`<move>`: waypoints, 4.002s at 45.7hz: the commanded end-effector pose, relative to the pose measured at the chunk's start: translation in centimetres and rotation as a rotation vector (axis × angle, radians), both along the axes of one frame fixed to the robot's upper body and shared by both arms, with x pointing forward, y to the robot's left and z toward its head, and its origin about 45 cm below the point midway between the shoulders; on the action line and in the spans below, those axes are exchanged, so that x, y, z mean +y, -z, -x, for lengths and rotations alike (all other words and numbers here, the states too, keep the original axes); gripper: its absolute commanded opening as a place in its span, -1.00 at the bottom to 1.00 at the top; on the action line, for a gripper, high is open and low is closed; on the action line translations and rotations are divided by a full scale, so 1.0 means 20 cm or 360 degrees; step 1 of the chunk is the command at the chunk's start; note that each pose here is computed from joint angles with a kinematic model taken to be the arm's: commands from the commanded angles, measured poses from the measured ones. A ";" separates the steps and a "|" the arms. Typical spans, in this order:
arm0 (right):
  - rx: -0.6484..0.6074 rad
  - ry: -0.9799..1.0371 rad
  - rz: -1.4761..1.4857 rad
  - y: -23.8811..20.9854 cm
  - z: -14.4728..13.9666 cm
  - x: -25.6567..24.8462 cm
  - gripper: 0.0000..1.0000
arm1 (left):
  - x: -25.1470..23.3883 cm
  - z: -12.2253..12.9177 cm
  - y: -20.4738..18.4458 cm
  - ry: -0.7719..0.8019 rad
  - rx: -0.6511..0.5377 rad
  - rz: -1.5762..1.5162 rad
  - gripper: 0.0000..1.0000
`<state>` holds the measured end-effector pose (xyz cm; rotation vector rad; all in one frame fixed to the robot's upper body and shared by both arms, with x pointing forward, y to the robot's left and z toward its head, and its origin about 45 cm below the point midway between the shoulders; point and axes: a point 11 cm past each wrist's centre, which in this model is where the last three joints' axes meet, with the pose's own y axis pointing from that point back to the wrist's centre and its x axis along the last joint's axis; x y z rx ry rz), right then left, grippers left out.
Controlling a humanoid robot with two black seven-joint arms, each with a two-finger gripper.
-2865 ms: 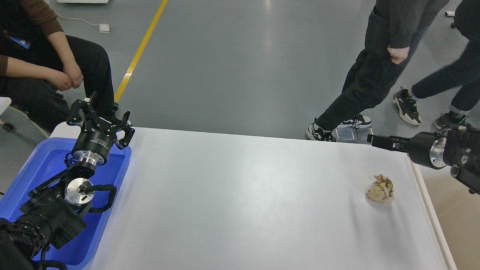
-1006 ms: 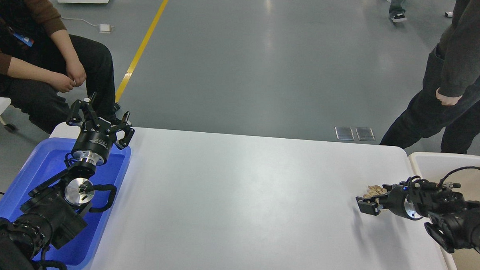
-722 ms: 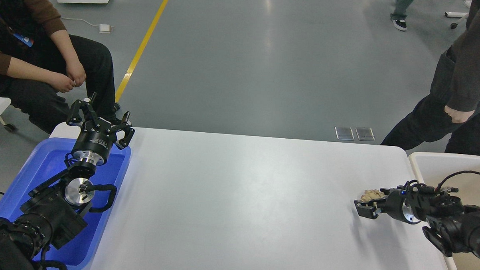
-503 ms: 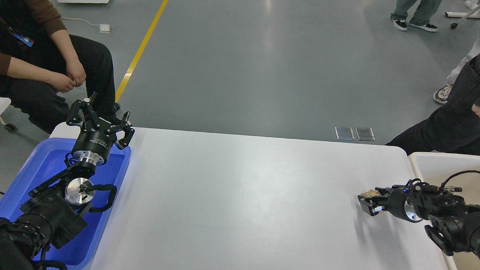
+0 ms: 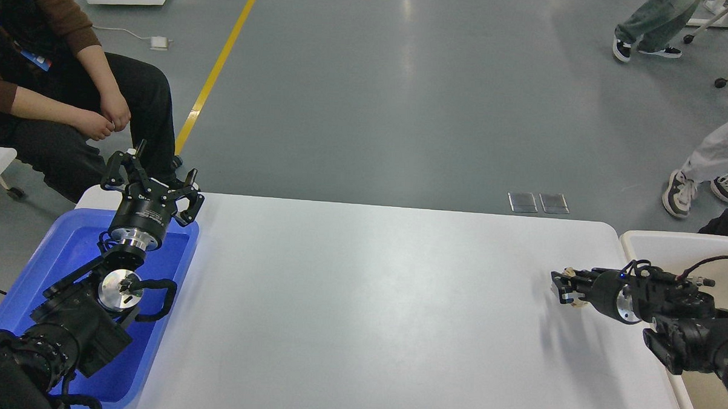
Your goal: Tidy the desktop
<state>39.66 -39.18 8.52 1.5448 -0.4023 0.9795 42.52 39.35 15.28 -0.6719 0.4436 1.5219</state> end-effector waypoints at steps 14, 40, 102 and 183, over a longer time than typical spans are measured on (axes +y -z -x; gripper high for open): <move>-0.0195 0.0419 -0.0803 -0.33 -0.20 -0.02 -1.00 | 0.00 0.00 0.00 0.0000 0.0000 0.0000 1.00; -0.0413 0.0591 -0.1358 -1.26 -0.36 -0.45 -1.00 | 0.00 0.00 0.00 0.0000 0.0000 0.0000 1.00; -0.0611 0.2343 -0.0802 -0.34 0.39 -1.16 -1.00 | 0.00 0.00 0.00 -0.0002 -0.0001 0.0000 1.00; -0.0584 0.2213 -0.1703 -0.56 -0.15 -0.71 1.00 | 0.00 0.00 0.00 0.0000 0.0000 0.0000 1.00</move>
